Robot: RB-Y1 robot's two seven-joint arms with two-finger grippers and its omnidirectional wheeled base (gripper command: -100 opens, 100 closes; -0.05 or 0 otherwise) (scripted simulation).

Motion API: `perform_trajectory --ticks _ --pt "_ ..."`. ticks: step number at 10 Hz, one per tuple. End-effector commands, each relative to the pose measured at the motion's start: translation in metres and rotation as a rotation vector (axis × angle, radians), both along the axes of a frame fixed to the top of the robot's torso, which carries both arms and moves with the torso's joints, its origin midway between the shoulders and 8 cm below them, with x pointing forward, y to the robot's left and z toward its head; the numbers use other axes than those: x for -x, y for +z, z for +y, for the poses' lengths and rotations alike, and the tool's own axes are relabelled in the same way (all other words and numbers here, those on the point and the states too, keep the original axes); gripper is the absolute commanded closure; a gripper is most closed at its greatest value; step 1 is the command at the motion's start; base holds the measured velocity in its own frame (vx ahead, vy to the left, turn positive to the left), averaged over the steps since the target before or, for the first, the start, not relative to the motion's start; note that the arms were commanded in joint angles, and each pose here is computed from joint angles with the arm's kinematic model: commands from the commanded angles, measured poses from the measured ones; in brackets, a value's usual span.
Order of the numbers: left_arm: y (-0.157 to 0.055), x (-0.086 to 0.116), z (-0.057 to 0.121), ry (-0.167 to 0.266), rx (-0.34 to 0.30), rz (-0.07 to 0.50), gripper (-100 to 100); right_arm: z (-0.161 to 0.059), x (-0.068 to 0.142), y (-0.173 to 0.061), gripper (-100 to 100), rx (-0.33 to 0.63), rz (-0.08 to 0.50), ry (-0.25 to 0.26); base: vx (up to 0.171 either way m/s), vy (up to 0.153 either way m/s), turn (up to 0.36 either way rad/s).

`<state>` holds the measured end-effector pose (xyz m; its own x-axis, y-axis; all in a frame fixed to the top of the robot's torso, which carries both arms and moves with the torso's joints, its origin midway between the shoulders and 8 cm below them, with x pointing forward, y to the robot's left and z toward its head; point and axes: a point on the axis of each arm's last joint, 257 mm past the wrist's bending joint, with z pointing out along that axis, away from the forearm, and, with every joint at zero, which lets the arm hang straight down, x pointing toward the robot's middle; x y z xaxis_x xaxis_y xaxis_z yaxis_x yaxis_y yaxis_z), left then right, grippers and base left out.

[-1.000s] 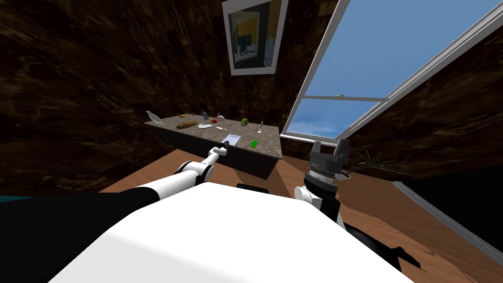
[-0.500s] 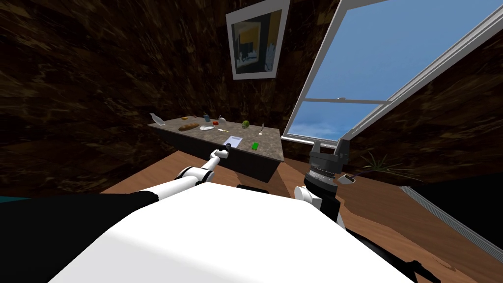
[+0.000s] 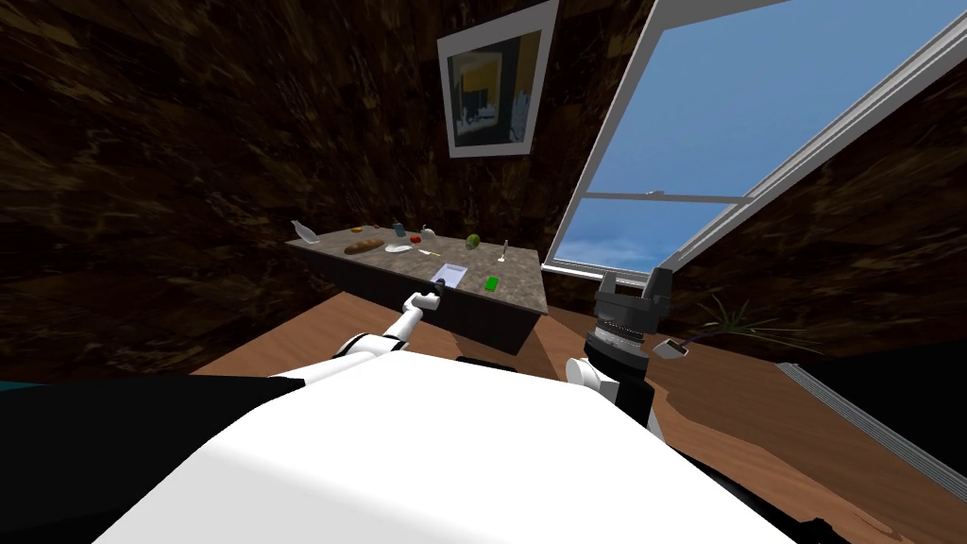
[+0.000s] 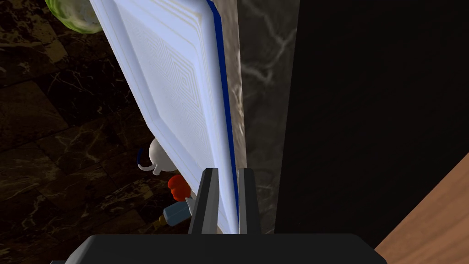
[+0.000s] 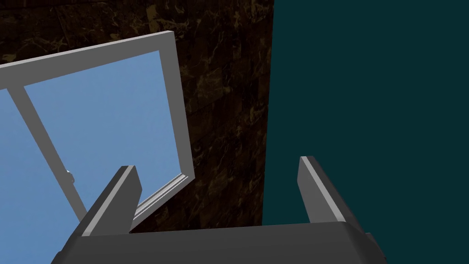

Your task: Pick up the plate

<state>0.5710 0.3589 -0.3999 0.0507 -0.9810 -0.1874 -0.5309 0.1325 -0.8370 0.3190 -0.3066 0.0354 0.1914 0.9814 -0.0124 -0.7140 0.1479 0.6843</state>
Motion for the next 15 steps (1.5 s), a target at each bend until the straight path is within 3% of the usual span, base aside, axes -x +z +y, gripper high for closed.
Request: perform_trajectory --ticks 1,3,4,6,8,9,11,13,14,15 --pt "-0.01 0.015 -0.002 0.002 0.001 0.014 100 0.0 0.0 0.0 0 0.0 0.0 0.0 0.047 0.022 -0.013" --pt "0.009 0.005 -0.006 -0.009 0.0 -0.029 100 0.0 0.0 0.0 0 0.0 0.0 0.0 -0.001 0.001 0.002" --pt "-0.017 0.028 -0.021 -0.011 0.011 0.036 100 0.0 0.0 0.0 0 0.0 0.0 0.0 0.052 0.032 0.026" --pt "-0.01 0.035 -0.018 -0.009 0.008 0.011 100 0.0 0.0 0.0 0 0.0 0.0 0.0 0.065 0.024 -0.007" --pt "0.01 0.027 -0.021 -0.018 0.005 -0.034 100 0.0 0.0 0.0 0 0.0 0.0 0.0 0.009 -0.001 0.01" --pt "-0.016 0.051 -0.033 -0.013 0.017 0.032 100 0.0 0.0 0.0 0 0.0 0.0 0.0 0.064 0.031 0.019" --pt "-0.013 0.063 -0.027 -0.005 0.013 0.019 100 0.0 0.0 0.0 0 0.0 0.0 0.0 0.063 0.026 -0.005" --pt "0.015 0.05 -0.031 -0.016 0.009 -0.04 100 0.0 0.0 0.0 0 0.0 0.0 0.0 0.006 0.002 0.008" --pt "-0.005 0.073 -0.04 -0.006 0.019 0.017 100 0.0 0.0 0.0 0 0.0 0.0 0.0 0.063 0.031 0.008" --pt "-0.005 0.081 -0.036 0.0 0.017 0.015 100 0.0 0.0 0.0 0 0.0 0.0 0.0 0.077 0.029 0.006"
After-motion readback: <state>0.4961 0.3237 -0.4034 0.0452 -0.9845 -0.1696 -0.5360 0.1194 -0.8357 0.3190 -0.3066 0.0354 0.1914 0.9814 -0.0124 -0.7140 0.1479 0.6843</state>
